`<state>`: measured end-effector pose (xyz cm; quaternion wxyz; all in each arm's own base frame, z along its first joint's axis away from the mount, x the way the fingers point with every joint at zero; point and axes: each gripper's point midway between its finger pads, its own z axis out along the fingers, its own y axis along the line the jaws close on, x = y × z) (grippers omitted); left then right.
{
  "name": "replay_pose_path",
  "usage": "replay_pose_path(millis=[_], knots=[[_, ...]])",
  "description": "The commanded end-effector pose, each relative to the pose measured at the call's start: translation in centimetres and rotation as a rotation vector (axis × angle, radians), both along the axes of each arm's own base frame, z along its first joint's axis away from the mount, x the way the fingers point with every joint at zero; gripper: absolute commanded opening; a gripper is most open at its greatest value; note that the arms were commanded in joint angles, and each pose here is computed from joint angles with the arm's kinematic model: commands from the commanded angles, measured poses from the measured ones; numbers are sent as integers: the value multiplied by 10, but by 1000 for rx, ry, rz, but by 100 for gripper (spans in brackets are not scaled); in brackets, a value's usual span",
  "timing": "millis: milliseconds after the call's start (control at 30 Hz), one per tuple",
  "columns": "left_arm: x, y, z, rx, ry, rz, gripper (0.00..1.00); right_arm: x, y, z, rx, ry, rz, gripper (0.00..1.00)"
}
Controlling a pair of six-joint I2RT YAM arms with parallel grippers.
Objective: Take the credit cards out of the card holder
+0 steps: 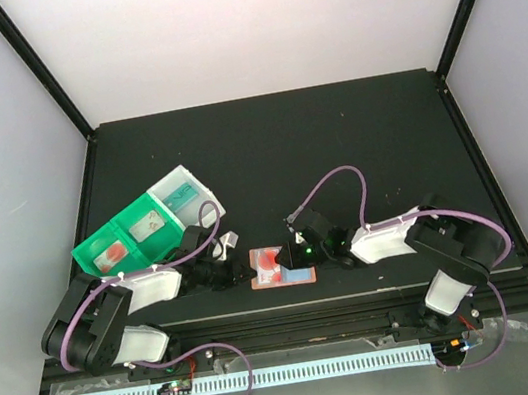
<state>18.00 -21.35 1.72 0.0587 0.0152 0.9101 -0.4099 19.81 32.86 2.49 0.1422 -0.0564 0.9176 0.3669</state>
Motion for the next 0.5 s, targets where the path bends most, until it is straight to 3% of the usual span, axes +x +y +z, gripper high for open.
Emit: replay_pose_path(millis=[0,467], knots=[[1,3,-6,27,-6,10,2,0,1,-4,-2,-1,-2,17],[1,3,-7,32,-5,12,1,2,2,-8,-12,-1,-3,12]])
